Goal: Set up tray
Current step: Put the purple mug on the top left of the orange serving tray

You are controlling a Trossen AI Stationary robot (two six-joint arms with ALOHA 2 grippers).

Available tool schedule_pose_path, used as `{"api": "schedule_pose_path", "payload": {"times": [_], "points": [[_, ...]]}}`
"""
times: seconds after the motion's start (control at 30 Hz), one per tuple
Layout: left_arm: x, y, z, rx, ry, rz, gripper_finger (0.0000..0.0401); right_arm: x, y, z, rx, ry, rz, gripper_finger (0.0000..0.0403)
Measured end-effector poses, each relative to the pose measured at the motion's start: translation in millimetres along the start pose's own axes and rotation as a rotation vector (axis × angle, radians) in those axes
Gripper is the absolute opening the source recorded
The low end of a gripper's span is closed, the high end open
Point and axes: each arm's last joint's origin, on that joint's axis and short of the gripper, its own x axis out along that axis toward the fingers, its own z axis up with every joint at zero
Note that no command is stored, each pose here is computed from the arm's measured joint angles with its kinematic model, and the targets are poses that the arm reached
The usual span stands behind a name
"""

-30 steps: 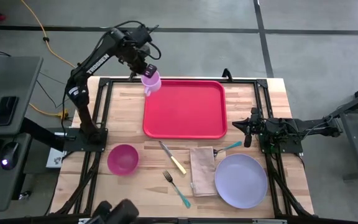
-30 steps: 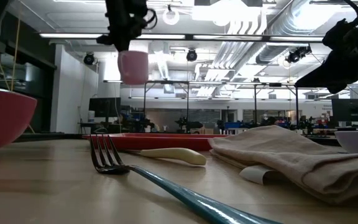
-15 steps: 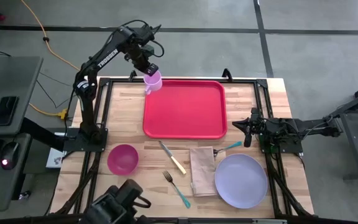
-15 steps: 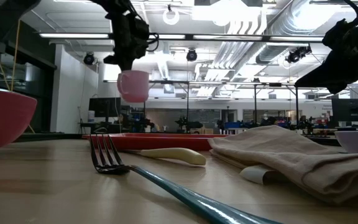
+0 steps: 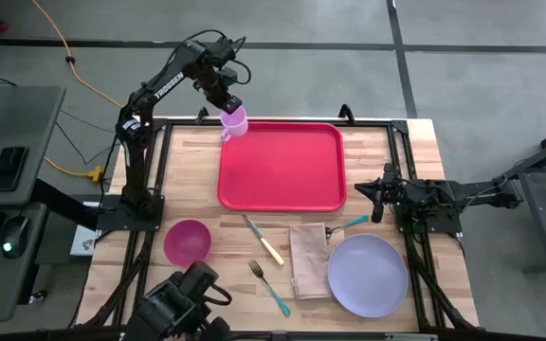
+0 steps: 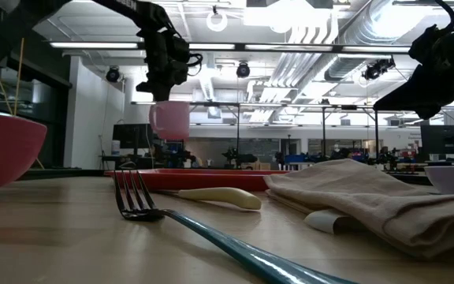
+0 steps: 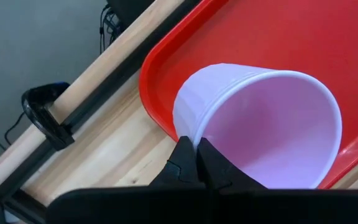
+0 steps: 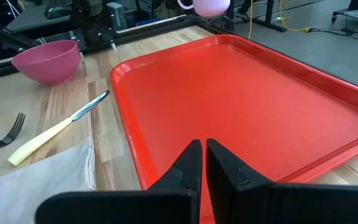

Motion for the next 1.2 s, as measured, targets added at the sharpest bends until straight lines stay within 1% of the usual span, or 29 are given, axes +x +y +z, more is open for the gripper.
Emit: {"api": "schedule_pose_path", "payload": {"times": [0.33,1.0,1.1,1.2], "points": [[-1.5,2.9,1.6,0.005,-0.026,-0.01,0.0011,0.0,-0.6,0.1,-0.001,-0.006,-0.02,0.0],[-1.4,1.5,1.0,0.012,-0.021,-0.032,0.0011,0.0,-0.7,0.1,-0.009,-0.006,-0.022,0.0],[3.5,1.8,3.0,0.008,-0.011,-0.037,0.0011,0.0,-0.7,0.1,-0.01,-0.006,-0.022,0.0],[17.5,4.1,7.9,-0.006,0.02,-0.046,0.0011,0.0,-0.7,0.1,-0.01,-0.006,-0.022,0.0]]}}
